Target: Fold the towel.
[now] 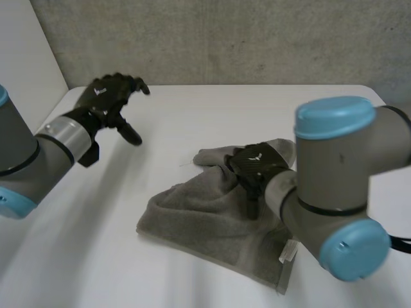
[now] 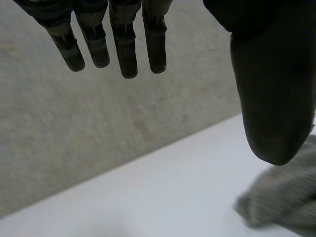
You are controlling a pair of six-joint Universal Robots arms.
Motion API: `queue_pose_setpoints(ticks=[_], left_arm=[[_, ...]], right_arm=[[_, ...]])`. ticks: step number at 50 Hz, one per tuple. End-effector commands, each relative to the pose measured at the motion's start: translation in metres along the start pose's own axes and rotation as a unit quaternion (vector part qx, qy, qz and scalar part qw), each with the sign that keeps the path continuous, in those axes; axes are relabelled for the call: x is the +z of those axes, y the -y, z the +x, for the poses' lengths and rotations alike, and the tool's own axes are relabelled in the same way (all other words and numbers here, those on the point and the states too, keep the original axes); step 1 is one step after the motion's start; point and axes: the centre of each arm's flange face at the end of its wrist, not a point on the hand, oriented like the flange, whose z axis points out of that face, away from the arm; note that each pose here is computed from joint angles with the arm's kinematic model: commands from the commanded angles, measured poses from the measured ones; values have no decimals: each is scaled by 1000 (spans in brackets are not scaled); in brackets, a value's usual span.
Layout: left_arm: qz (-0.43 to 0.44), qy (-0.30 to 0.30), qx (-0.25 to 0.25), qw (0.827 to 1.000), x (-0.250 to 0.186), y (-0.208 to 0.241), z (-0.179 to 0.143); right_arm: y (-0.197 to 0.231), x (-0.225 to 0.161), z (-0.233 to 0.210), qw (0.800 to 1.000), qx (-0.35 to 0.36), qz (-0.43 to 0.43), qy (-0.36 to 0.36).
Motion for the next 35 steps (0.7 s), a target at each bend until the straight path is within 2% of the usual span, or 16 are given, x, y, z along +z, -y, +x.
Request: queue_pose_setpoints(ticks=[1, 5, 7, 8, 10, 13, 15, 18, 35], left_arm=[[-65, -46, 0, 997, -27, -29, 17], [-95, -50, 23, 994, -39, -47, 18], [-126, -56, 59, 989, -52, -65, 21], [-126, -56, 59, 989, -52, -65, 22], [-148, -63, 101, 982, -63, -79, 24], [-156, -67, 121, 978, -67, -85, 23], [-166, -72, 154, 971, -72, -91, 24], [-174, -78, 168, 967, -74, -97, 25], [-179, -111, 153, 966, -66, -115, 43]], right_arm=[[-18, -19, -1, 1000, 12, 3, 13], [-34, -26, -13, 998, 38, -8, 42], [-39, -27, -16, 997, 52, -12, 49], [-40, -27, -16, 997, 52, -13, 49], [-48, -28, -20, 996, 70, -19, 60], [-54, -29, -26, 995, 69, -20, 66], [-56, -27, -27, 995, 67, -17, 65], [-60, -23, -26, 996, 64, -7, 55], [-75, -9, -27, 997, 59, 12, 43]])
